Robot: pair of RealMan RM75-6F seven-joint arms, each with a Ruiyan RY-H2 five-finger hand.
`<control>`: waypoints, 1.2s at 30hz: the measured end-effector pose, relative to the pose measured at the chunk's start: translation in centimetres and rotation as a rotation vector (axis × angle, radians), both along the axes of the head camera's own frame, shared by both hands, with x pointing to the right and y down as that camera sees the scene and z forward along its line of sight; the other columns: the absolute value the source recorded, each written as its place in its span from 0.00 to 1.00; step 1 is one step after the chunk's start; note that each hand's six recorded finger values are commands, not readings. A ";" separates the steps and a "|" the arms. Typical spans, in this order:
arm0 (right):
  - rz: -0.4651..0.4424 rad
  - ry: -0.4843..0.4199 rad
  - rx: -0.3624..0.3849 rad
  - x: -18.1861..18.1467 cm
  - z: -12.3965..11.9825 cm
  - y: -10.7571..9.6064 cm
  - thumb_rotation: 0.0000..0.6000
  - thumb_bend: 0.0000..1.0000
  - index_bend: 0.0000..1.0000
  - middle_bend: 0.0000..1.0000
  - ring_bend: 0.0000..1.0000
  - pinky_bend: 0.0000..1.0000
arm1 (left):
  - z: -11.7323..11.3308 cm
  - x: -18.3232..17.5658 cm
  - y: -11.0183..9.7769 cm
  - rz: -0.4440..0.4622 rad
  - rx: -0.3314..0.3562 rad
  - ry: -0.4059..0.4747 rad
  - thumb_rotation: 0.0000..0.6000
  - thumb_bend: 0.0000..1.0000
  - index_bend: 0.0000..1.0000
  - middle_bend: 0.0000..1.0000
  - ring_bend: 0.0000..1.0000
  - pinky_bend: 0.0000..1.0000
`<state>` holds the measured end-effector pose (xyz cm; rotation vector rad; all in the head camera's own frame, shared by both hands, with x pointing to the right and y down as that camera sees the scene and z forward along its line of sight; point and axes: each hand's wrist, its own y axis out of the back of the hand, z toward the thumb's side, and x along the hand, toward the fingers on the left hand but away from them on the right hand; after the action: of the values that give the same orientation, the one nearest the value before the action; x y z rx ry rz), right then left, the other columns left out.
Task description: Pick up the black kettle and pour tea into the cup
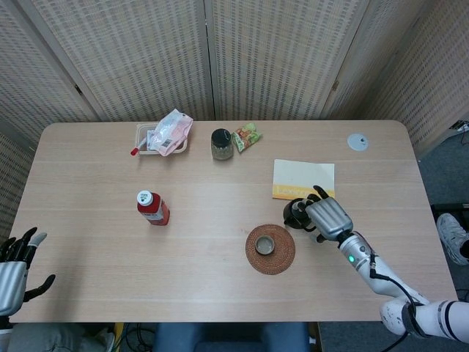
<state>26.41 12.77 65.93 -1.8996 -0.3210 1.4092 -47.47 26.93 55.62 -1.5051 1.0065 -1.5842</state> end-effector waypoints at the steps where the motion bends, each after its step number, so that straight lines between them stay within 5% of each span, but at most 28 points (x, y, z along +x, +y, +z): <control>1: 0.000 0.002 0.003 0.2 0.0 0.1 1.00 0.16 0.30 0.29 0.18 0.00 | 0.0 -0.1 0.1 -0.002 0.000 0.000 1.00 0.22 0.14 0.06 0.16 0.09; 7: 0.004 0.013 0.028 1.4 0.3 0.3 1.00 0.16 0.38 0.35 0.18 0.00 | 0.0 -0.1 0.2 -0.003 -0.003 0.002 1.00 0.22 0.14 0.06 0.16 0.09; 36: 0.003 0.003 -0.001 3.9 3.1 2.4 1.00 0.18 0.41 0.41 0.25 0.00 | 0.0 0.6 0.3 0.003 -0.007 -0.003 1.00 0.22 0.14 0.06 0.16 0.09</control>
<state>30.31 15.13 68.98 -1.8981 -0.3224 1.4142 -46.84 27.23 55.60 -1.5077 0.9980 -1.5887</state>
